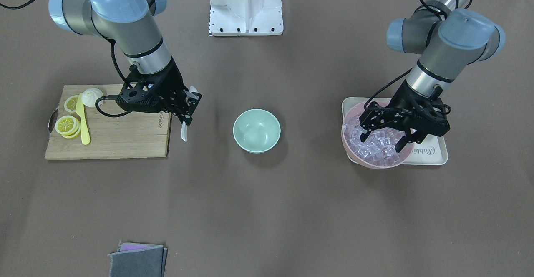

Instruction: Put spoon and ice into bowl

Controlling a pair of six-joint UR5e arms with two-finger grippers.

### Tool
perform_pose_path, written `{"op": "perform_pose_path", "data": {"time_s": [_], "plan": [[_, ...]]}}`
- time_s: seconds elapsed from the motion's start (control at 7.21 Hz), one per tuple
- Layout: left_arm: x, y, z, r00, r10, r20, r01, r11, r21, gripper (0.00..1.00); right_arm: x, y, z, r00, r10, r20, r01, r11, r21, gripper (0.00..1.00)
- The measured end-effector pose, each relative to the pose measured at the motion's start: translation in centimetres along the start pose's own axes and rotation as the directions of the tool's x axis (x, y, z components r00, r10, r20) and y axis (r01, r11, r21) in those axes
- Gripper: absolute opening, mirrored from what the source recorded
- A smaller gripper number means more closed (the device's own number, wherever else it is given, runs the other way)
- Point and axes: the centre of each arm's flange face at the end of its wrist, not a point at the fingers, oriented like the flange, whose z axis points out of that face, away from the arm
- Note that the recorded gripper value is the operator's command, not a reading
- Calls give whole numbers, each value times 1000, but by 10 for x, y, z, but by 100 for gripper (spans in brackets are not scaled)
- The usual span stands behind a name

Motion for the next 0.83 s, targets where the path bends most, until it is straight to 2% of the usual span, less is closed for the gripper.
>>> {"op": "perform_pose_path", "data": {"time_s": [0.14,0.83], "plan": [[-4,3,4,1000,5,8,-5,1000,-8,82,-12,1,-6,1000,-1,20,1,1000,4,0],[-10,22,26,1000,4,24,-3,999,-54,81,-40,21,-6,998,-36,53,35,999,20,0]]}}
